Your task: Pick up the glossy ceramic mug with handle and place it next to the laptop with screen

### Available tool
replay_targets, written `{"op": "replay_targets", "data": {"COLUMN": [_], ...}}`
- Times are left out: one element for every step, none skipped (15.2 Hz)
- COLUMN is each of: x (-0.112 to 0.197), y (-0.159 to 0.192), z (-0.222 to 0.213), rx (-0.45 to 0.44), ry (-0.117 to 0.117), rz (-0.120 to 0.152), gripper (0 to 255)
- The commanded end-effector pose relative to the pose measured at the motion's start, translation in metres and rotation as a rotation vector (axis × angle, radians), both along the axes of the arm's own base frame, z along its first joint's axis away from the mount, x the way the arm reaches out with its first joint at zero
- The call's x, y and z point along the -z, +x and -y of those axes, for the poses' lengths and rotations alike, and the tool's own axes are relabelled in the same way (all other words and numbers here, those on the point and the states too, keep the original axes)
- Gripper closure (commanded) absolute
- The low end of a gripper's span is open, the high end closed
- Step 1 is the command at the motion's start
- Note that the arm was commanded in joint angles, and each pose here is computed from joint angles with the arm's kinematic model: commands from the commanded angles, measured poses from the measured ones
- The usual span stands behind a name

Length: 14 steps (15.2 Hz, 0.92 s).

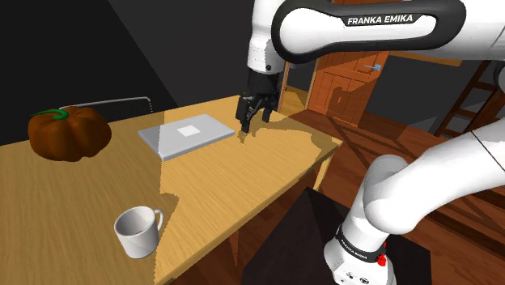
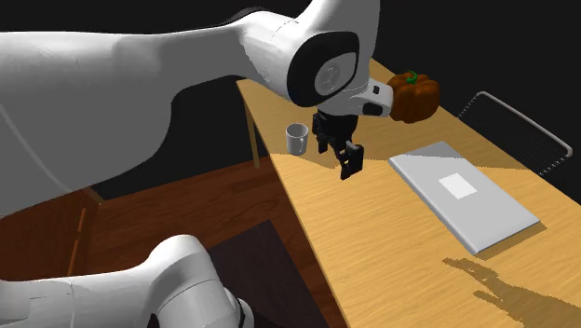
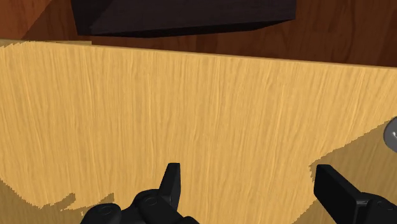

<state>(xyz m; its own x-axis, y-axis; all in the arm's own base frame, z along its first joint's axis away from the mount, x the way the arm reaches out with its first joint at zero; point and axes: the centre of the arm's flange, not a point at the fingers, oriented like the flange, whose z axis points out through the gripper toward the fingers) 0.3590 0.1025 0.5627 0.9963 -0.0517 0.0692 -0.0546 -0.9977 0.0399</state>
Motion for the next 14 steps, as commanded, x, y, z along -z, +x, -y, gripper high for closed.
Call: {"op": "replay_targets", "data": {"x": [0.010,0.016,0.021,0.026,0.032,0.037,0.043,0.048,0.053,0.059,0.064,0.070,0.075,0.081], "y": [0.010,0.014,0.018,0.022,0.026,0.030,0.033,0.037,0.041,0.045,0.049,0.052,0.056,0.059], "z": [-0.022,-0.034,-0.045,-0.057,-0.068,-0.080,-0.091,-0.103,-0.114,-0.126,-0.138,-0.149,-0.161,-0.172], "rx": [-0.004,-0.006,-0.008,-0.010,-0.013,-0.015,-0.017,-0.019,-0.022,-0.024,-0.026,-0.028,-0.031,-0.033], "ry": [0.001,0.001,0.001,0.000,0.000,0.000,0.000,0.000,0.000,0.000,0.000,-0.001,-0.001,-0.001], "rz": [-0.005,-0.007,-0.010,-0.012,-0.015,-0.017,-0.020,-0.022,-0.025,-0.028,-0.030,-0.033,-0.035,-0.038], "gripper": [0,0,0,0,0,0,0,0,0,0,0,0,0,0]}}
